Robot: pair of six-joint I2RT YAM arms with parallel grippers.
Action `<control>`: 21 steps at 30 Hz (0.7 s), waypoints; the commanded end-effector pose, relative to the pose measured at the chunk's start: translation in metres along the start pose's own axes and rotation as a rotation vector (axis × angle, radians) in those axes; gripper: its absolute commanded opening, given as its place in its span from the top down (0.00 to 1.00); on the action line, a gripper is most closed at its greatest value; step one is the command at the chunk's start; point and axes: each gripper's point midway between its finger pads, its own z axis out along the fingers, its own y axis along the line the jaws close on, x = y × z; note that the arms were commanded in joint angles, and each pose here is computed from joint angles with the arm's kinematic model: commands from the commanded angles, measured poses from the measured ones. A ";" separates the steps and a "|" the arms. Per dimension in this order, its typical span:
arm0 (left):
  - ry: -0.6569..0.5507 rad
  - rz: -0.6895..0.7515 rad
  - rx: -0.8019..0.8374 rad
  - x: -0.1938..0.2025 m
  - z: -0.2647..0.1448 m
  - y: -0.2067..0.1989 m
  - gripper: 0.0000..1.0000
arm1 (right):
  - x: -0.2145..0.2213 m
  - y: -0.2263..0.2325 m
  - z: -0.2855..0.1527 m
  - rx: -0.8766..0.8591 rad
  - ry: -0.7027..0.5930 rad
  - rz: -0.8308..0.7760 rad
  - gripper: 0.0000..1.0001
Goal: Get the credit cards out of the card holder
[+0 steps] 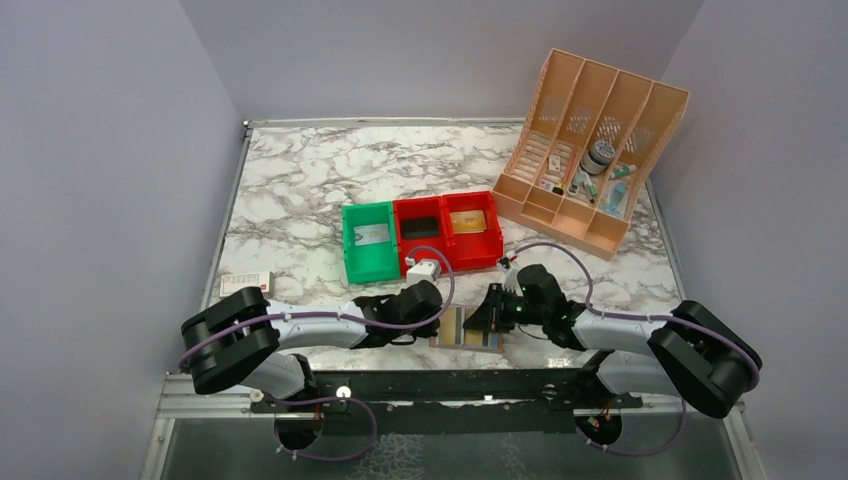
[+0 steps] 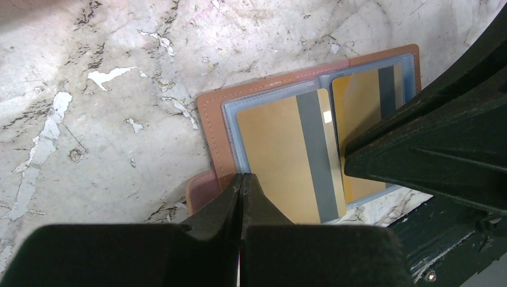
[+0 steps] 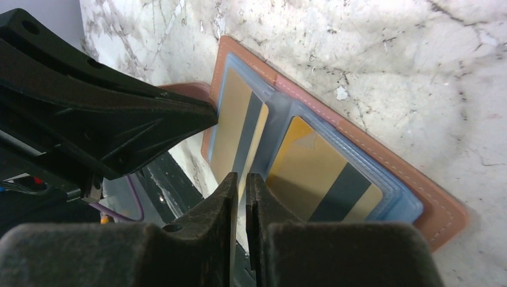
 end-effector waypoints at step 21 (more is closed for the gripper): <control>0.089 0.057 -0.078 0.025 -0.001 0.024 1.00 | -0.005 -0.009 0.001 0.043 -0.042 0.060 0.82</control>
